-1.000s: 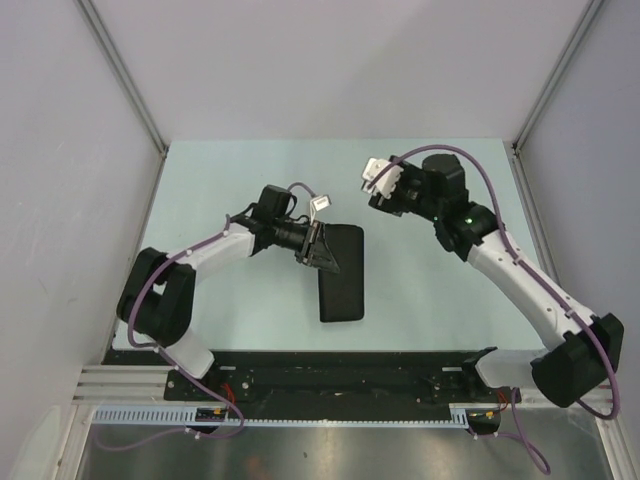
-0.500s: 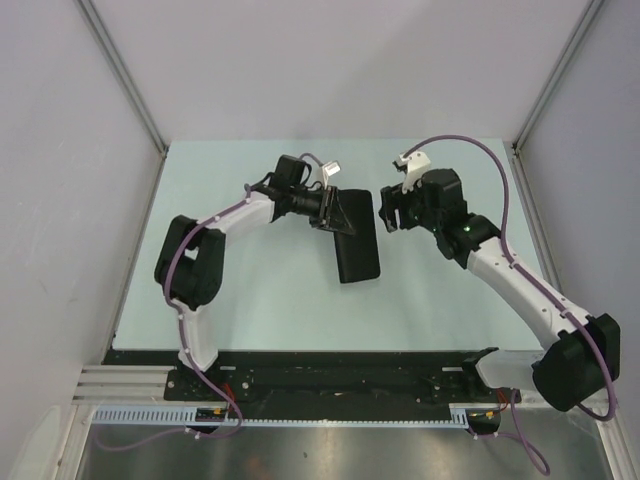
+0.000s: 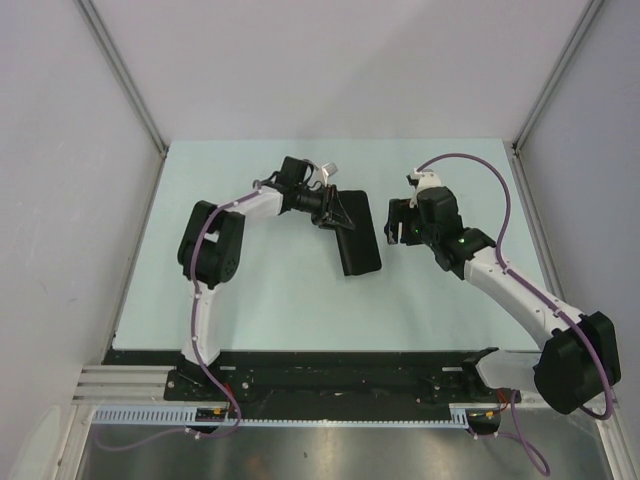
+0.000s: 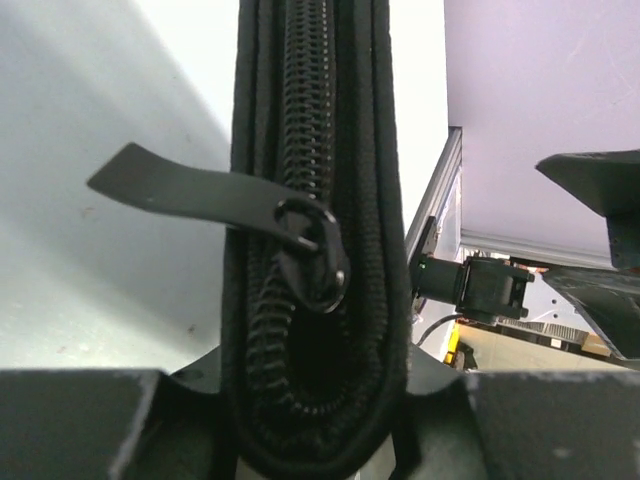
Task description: Sort the hair-cutting tools
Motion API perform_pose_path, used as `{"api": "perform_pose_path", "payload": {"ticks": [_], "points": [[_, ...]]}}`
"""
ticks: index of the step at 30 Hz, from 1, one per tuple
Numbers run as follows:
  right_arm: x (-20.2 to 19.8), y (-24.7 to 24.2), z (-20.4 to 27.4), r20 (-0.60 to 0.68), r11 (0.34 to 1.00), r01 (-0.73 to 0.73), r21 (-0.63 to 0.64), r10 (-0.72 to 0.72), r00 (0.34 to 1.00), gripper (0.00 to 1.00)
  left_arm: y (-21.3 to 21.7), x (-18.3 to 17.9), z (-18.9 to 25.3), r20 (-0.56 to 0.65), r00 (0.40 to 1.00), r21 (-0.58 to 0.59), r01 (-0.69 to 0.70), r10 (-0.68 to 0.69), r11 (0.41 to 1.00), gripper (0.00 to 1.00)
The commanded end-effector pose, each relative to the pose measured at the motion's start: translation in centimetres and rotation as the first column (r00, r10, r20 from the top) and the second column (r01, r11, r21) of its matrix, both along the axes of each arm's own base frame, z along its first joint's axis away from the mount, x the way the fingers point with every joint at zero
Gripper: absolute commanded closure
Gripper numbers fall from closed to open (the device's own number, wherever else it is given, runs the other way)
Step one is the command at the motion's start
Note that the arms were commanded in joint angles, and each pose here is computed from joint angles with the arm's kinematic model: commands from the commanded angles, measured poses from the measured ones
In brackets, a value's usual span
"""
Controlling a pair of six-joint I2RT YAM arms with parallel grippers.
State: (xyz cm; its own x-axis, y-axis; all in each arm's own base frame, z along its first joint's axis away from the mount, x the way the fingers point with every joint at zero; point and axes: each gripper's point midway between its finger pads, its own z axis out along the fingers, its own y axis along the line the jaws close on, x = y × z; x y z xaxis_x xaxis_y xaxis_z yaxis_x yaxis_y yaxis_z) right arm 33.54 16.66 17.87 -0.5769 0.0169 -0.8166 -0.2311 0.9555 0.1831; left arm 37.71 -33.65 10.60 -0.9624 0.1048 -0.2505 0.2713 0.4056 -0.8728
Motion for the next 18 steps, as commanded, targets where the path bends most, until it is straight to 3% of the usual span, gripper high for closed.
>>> {"api": "perform_pose_path", "payload": {"ticks": [1, 9, 12, 18], "points": [[0.9, -0.1, 1.5, 0.053, 0.999, 0.034, 0.035, -0.036, 0.998, 0.28, -0.3, 1.4, 3.0, 0.039, 0.999, -0.093, 0.037, -0.033, 0.995, 0.65], [1.2, 0.0, 1.0, 0.044, 0.999, 0.032, 0.031, -0.033, 0.998, 0.28, 1.5, 2.6, 0.7, 0.056, 0.998, -0.011, -0.016, 0.017, 1.000, 0.34], [1.1, -0.1, 0.7, 0.035, 0.999, 0.037, 0.029, -0.038, 0.999, 0.28, 3.2, 3.9, 0.3, 0.080, 0.994, 0.039, -0.077, 0.074, 0.996, 0.26], [1.1, -0.1, 0.4, 0.019, 0.998, 0.045, 0.033, -0.046, 0.999, 0.28, 8.2, 6.0, 1.1, 0.172, 0.963, 0.148, -0.232, 0.207, 0.961, 0.21]]}}
